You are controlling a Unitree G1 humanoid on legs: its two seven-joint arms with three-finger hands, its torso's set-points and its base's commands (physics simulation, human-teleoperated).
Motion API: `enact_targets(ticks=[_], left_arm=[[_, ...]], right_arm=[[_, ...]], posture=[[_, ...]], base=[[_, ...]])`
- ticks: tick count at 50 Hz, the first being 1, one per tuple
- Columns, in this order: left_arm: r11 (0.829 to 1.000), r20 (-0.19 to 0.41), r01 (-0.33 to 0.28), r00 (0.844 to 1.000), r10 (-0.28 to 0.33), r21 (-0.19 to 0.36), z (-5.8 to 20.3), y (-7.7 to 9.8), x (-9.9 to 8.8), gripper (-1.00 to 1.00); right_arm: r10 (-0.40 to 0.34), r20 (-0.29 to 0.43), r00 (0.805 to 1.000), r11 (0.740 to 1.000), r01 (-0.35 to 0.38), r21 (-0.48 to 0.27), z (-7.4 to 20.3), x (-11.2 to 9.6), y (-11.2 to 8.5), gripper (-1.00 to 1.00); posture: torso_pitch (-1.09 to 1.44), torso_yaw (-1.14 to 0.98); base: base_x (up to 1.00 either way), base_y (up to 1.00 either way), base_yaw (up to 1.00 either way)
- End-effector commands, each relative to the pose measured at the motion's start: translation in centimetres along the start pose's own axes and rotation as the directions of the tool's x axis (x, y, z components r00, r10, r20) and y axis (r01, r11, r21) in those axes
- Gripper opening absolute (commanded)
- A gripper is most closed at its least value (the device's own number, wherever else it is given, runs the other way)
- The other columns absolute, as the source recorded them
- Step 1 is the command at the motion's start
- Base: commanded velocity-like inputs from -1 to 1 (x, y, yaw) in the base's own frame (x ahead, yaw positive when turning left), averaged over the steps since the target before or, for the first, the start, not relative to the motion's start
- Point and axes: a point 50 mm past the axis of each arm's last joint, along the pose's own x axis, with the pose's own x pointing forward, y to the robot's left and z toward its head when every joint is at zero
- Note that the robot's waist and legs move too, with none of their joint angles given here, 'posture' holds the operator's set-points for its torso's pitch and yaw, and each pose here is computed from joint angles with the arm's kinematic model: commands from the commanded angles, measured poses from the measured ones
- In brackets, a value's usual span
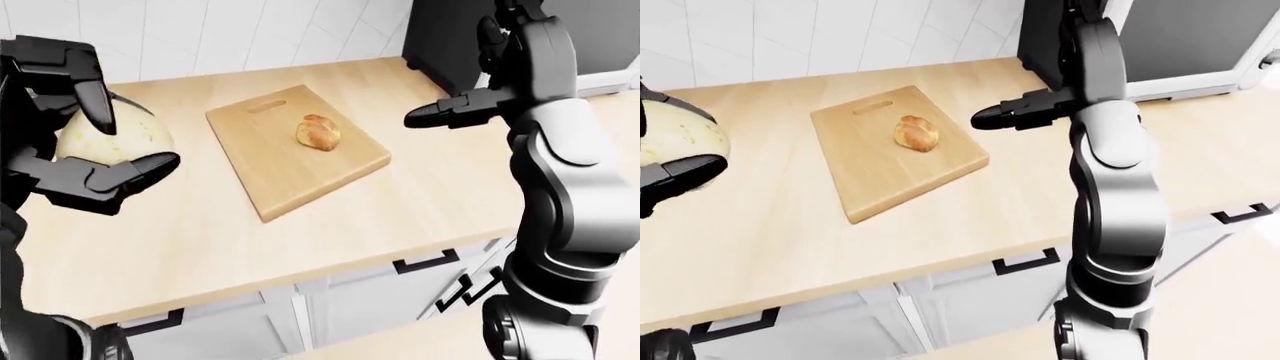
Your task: Place the bread and cheese on the cutting board.
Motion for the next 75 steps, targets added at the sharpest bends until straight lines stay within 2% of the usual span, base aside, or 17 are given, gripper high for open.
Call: enact_targets(ticks=[1,9,14,19,22,28,32,35,37,40,41,42,46,55,63,67,75], left_arm=[[0.999,0.008,-0.043,0.999,0.043,-0.008,1.0,0.8,0.4,-1.0],[0.998,0.021,-0.062,0.998,0.061,0.023,4.1,1.5,4.4,-1.0],[0.999,0.042,-0.042,0.998,0.042,-0.002,6.9,1.4,7.6,-1.0],[0.999,0.063,0.037,0.997,-0.035,-0.03,8.0,-0.8,11.1,-1.0],[0.998,0.089,0.053,0.995,-0.049,-0.043,9.5,-2.3,13.0,-1.0],[0.995,0.119,0.078,0.99,-0.07,-0.063,12.0,-4.2,15.3,-1.0],[0.99,0.12,0.127,0.986,-0.119,-0.064,11.6,-7.4,16.7,-1.0],[0.986,0.141,0.136,0.983,-0.122,-0.1,12.1,-8.8,17.6,-1.0],[0.991,0.146,0.112,0.984,-0.1,-0.075,12.2,-9.2,18.0,-1.0],[0.992,0.142,0.087,0.987,-0.072,-0.096,12.6,-9.7,18.4,-1.0],[0.993,0.145,0.087,0.987,-0.074,-0.084,12.5,-10.3,18.5,-1.0],[0.993,0.099,0.088,0.992,-0.081,-0.075,10.2,-13.7,19.2,-1.0],[0.995,0.072,0.07,0.995,-0.065,-0.07,8.3,-14.7,19.8,-1.0],[0.996,0.007,0.047,0.999,-0.047,-0.08,6.1,-15.3,20.0,-1.0],[0.998,-0.034,0.007,0.999,-0.009,-0.066,4.0,-15.5,20.1,-1.0],[0.999,-0.059,0.001,0.998,-0.003,-0.041,2.2,-15.8,20.0,-1.0],[0.999,-0.11,-0.01,0.994,0.006,-0.034,-0.6,-16.0,19.8,-1.0]], right_arm=[[-0.013,0.079,0.997,1.0,0.014,-0.007,1.4,0.1,-0.2,1.0],[-0.013,0.078,0.997,1.0,0.013,-0.001,1.3,0.1,-0.2,1.0],[-0.013,0.078,0.997,1.0,0.013,-0.006,1.2,0.1,-0.2,1.0],[-0.019,0.083,0.996,1.0,0.019,-0.006,1.5,0.0,-0.5,1.0],[-0.02,0.085,0.996,1.0,0.021,-0.009,1.7,0.0,-0.5,1.0],[-0.022,0.087,0.996,1.0,0.022,-0.01,1.7,0.0,-0.6,1.0],[-0.029,0.089,0.996,1.0,0.03,-0.01,1.9,-0.2,-0.9,1.0],[-0.029,0.09,0.996,1.0,0.03,-0.009,1.9,-0.2,-0.9,1.0],[-0.028,0.09,0.996,1.0,0.029,-0.01,1.9,-0.1,-0.9,1.0],[-0.03,0.09,0.995,0.999,0.031,-0.008,1.9,-0.1,-1.0,1.0],[-0.03,0.091,0.995,0.999,0.03,-0.009,2.0,-0.2,-1.0,1.0],[-0.034,0.093,0.995,0.999,0.035,-0.007,2.0,-0.3,-1.2,1.0],[-0.028,0.091,0.995,1.0,0.028,-0.008,2.0,-0.2,-0.9,1.0],[-0.023,0.09,0.996,1.0,0.023,-0.006,1.9,-0.1,-0.8,1.0],[-0.023,0.088,0.996,1.0,0.023,-0.006,1.9,-0.2,-0.8,1.0],[-0.021,0.087,0.996,1.0,0.021,-0.007,1.8,-0.1,-0.8,1.0],[-0.02,0.088,0.996,1.0,0.021,-0.008,1.9,-0.1,-0.7,1.0]], posture=[[0.0,0.0],[0.0,0.0],[0.0,0.0],[0.0,0.0],[0.0,0.0],[0.0,0.0],[0.0,0.0],[0.0,0.0],[0.0,0.0],[0.0,0.0],[0.0,0.0],[0.0,0.0],[0.0,0.0],[0.0,0.0],[0.0,0.0],[0.0,0.0],[0.0,0.0]], base=[[0.0,0.0,0.0],[0.0,0.0,0.0],[0.0,0.0,0.0],[0.0,0.0,0.0],[0.0,0.0,0.0],[0.0,0.0,0.0],[0.0,0.0,0.0],[0.0,0.0,0.0],[0.0,0.0,0.0],[0.0,0.0,0.0],[0.0,0.0,0.0],[0.0,0.0,0.0],[0.0,0.0,0.0],[0.0,0.0,0.0],[0.0,0.0,0.0],[0.0,0.0,0.0],[0.0,0.0,0.0]])
